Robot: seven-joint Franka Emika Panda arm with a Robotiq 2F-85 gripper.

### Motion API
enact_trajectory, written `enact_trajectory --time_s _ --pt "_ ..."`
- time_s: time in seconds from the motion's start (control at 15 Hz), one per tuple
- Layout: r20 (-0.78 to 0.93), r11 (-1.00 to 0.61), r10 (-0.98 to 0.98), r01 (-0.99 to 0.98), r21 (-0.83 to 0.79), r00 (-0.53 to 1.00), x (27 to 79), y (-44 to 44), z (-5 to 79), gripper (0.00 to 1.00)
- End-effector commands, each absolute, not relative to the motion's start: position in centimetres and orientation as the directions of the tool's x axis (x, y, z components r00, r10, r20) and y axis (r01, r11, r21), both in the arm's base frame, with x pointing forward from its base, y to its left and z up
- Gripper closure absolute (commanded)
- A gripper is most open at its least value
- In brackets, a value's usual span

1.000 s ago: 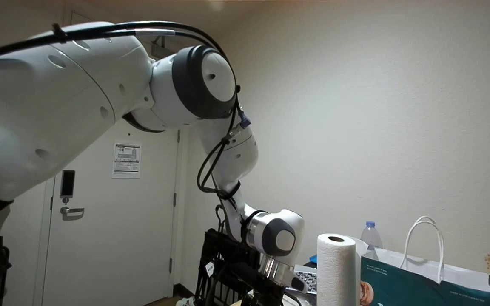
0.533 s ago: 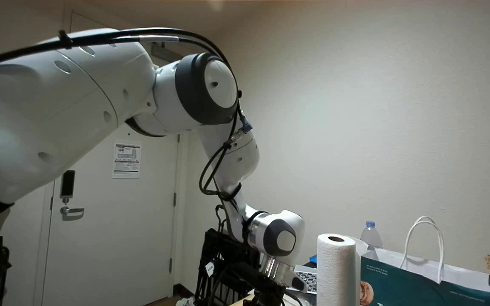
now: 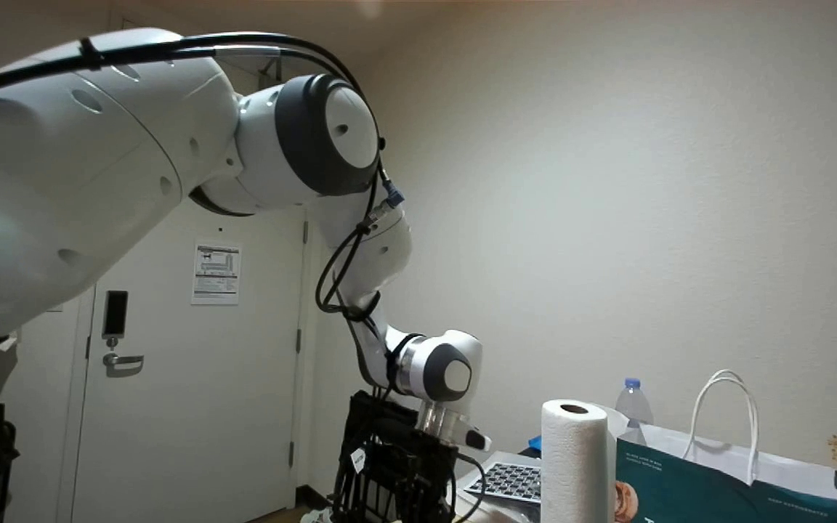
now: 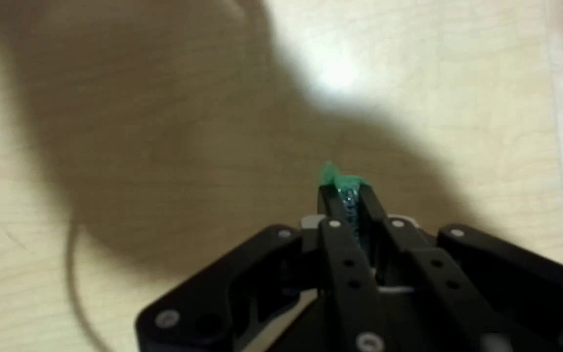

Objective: Remove the green object from the table

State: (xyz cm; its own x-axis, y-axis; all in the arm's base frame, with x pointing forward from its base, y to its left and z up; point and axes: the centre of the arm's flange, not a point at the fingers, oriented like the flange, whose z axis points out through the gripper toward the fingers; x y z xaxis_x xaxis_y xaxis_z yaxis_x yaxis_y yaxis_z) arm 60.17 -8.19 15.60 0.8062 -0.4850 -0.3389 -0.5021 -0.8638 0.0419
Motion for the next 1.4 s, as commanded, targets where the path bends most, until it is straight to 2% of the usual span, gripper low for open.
enact_trajectory --time_s 0.0,0.33,0.4,0.47,0.73,0.8,1.33 --pt "-0.271 -0.86 -0.509 -0.466 0.21 0.817 61.5 -1.1 19.6 0.94" --pt "-0.225 -0.852 -0.458 -0.353 0.385 0.86 63.8 9.8 22.5 0.95" --pt "-0.248 -0.864 -0.431 -0.317 0.391 0.868 63.9 10.9 23.2 0.94" --pt "-0.234 -0.868 -0.444 -0.351 0.352 0.865 62.6 9.7 22.3 0.89" --pt "-0.243 -0.873 -0.423 -0.321 0.367 0.873 63.0 11.6 23.2 0.89" --pt "-0.245 -0.876 -0.42 -0.319 0.362 0.874 63.6 11.7 22.7 0.95" --pt "-0.138 -0.88 -0.27 -0.186 0.438 0.953 71.1 17.6 20.2 0.95"
